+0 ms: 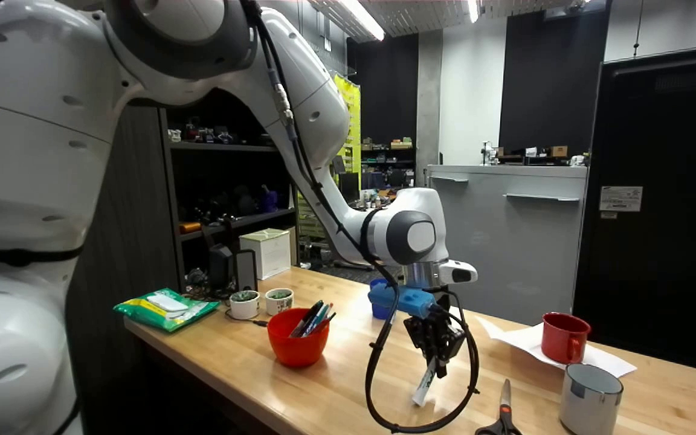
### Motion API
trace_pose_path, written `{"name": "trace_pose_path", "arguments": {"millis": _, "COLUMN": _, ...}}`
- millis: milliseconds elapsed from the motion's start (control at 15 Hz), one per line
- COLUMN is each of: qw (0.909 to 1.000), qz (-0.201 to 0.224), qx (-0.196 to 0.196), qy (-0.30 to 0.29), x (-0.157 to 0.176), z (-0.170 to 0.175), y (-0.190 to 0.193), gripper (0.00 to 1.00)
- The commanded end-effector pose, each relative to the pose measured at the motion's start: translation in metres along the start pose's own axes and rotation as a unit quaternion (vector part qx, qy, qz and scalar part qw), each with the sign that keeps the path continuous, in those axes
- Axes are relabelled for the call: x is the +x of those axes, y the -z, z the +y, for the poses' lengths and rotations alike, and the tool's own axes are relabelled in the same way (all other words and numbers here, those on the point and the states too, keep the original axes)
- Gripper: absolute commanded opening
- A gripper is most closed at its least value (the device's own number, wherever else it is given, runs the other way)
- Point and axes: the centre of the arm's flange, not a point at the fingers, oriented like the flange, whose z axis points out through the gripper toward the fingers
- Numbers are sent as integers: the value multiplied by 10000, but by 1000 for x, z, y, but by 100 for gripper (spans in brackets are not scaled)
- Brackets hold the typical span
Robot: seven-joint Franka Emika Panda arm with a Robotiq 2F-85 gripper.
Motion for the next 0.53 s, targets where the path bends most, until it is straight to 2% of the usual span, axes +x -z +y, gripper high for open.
{"name": "trace_pose_path", "arguments": {"millis": 0, "qw": 9995, "qz": -279, "qx": -96, "qy": 122, "x": 14, "z": -3, "y": -15, "gripper": 5}}
{"name": "trace_pose_path", "arguments": {"millis": 133, "qw": 9993, "qz": -323, "qx": -114, "qy": 142, "x": 16, "z": -4, "y": -16, "gripper": 5}}
{"name": "trace_pose_path", "arguments": {"millis": 200, "qw": 9993, "qz": -315, "qx": -128, "qy": 155, "x": 17, "z": -4, "y": -16, "gripper": 12}}
{"name": "trace_pose_path", "arguments": {"millis": 267, "qw": 9993, "qz": -298, "qx": -136, "qy": 165, "x": 17, "z": -5, "y": -15, "gripper": 45}}
{"name": "trace_pose_path", "arguments": {"millis": 400, "qw": 9994, "qz": -278, "qx": -140, "qy": 172, "x": 17, "z": -5, "y": -15, "gripper": 49}}
{"name": "trace_pose_path", "arguments": {"millis": 467, "qw": 9994, "qz": -274, "qx": -143, "qy": 178, "x": 16, "z": -6, "y": -16, "gripper": 55}}
